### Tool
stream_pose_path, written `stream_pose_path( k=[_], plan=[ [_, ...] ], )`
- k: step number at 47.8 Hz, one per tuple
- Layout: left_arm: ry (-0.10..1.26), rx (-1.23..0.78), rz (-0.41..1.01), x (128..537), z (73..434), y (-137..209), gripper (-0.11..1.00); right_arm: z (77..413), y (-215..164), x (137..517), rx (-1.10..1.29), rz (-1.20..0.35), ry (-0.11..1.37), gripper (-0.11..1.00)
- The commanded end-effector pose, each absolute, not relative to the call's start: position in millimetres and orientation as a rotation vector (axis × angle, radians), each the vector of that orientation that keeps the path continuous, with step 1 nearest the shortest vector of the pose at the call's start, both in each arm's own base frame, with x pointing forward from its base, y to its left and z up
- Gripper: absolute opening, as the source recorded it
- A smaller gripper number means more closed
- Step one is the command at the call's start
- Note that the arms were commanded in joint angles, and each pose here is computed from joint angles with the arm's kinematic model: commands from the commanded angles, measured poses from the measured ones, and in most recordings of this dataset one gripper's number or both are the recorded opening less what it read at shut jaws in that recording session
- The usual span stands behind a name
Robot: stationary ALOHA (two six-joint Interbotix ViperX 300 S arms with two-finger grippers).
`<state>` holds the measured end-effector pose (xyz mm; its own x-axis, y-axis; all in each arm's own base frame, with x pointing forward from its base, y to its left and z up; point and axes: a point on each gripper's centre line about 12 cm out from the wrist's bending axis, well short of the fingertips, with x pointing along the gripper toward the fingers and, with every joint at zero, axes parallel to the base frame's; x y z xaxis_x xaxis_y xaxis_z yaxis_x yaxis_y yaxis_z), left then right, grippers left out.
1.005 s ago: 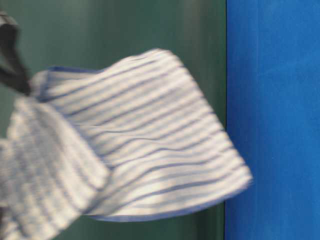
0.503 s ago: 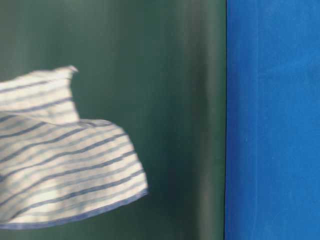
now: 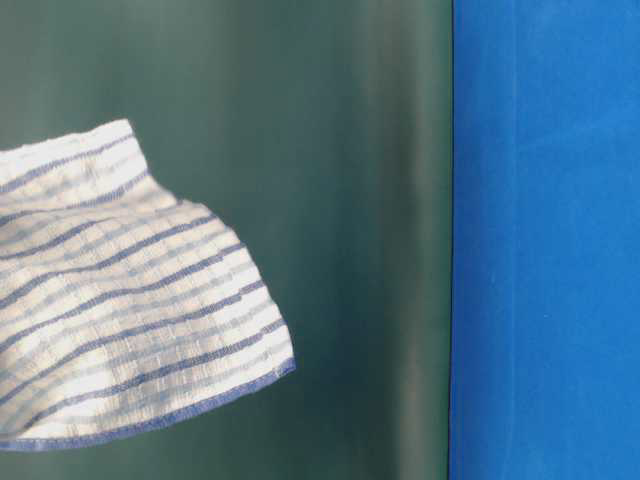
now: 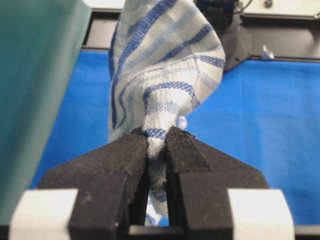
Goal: Lift the towel with both arms.
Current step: 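Open both grippers and drop the towel onto the table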
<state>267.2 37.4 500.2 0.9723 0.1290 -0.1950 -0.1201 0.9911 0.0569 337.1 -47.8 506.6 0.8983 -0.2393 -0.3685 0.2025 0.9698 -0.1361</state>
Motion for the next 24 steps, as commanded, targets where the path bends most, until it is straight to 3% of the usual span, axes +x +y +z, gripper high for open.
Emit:
stream_pose_path(
  k=[1, 3, 11, 14, 17, 24],
  plan=[
    [0.171, 0.047, 0.123, 265, 509, 36, 0.08, 520, -45, 329, -0.103, -0.224, 0.353, 0.03],
    [0.167, 0.048, 0.12, 265, 509, 35, 0.19, 520, -45, 329, -0.1, -0.224, 0.355, 0.06],
    [0.149, 0.046, 0.12, 264, 504, 35, 0.69, 518, -46, 330, -0.109, -0.228, 0.362, 0.55],
    [0.149, 0.046, 0.122, 263, 503, 35, 0.84, 518, -46, 330, -0.11, -0.23, 0.362, 0.66],
    [0.152, 0.041, 0.121, 262, 501, 35, 0.93, 518, -46, 330, -0.109, -0.229, 0.361, 0.65],
    [0.161, 0.039, 0.116, 263, 497, 33, 0.92, 514, -46, 331, -0.106, -0.23, 0.372, 0.63]
  ],
)
